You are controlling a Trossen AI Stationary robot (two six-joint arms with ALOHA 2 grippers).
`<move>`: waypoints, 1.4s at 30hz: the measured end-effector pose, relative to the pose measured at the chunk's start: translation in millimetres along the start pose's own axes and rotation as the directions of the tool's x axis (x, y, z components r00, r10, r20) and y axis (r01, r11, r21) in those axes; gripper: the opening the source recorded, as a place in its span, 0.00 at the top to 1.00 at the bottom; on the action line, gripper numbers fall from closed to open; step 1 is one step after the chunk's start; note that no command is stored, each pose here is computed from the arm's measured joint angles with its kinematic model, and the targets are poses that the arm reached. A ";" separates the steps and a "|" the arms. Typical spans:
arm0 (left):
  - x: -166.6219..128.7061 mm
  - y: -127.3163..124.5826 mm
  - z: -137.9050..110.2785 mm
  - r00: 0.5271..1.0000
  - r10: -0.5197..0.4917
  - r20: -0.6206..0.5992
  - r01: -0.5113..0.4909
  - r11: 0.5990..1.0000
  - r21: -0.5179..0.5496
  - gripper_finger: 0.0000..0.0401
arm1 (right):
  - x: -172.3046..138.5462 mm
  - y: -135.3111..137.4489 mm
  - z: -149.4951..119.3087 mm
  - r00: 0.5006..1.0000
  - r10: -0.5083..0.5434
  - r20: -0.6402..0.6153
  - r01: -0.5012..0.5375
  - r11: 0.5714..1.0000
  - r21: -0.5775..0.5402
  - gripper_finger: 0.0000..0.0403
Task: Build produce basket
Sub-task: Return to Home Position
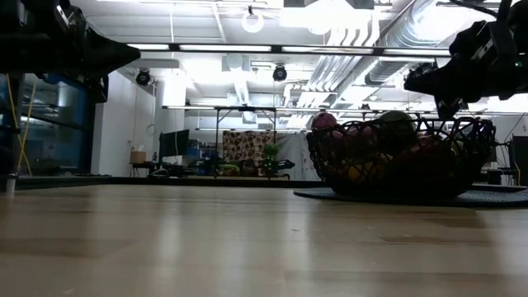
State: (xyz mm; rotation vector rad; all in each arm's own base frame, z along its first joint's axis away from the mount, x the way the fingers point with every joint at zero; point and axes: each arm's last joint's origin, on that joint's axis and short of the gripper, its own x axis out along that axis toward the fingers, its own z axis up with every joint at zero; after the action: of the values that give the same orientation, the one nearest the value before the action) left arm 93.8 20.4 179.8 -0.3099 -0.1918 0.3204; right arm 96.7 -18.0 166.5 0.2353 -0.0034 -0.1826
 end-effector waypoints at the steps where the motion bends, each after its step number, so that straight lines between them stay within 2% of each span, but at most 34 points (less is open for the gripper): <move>1: 0.0 0.0 -0.1 1.000 0.000 -0.001 0.000 1.000 0.000 0.99 | -0.4 0.2 0.4 1.000 0.003 0.006 -0.003 1.000 0.015 1.00; 7: 0.0 0.1 -0.2 1.000 0.001 -0.002 -0.001 1.000 0.000 0.99 | -2.0 2.9 4.6 0.998 0.031 0.052 -0.033 0.999 0.035 1.00; 24: -0.1 -0.2 -0.2 1.000 0.000 -0.003 0.000 1.000 0.000 0.99 | -1.5 1.9 1.5 1.000 0.021 0.019 -0.021 0.999 0.027 1.00; 34: -2.1 -9.6 -3.7 0.996 -0.085 -0.037 0.084 0.996 -0.014 0.99 | -1.5 1.9 1.4 1.000 0.021 0.018 -0.021 0.999 0.027 1.00; 38: -2.8 -7.9 -11.9 0.990 -0.072 -0.124 0.090 0.986 0.141 0.99 | -1.5 1.9 1.4 1.000 0.020 0.018 -0.021 0.999 0.027 1.00; 42: -3.7 -11.4 -14.6 0.964 -0.198 -0.179 0.241 0.932 0.271 0.99 | -1.5 1.9 1.4 1.000 0.020 0.018 -0.021 0.999 0.027 1.00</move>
State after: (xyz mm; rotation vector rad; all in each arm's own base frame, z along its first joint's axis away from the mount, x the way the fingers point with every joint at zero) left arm 96.9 4.9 169.4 -0.0184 -0.0293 0.0985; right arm 95.6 -16.2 168.3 0.2609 -0.0257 -0.1641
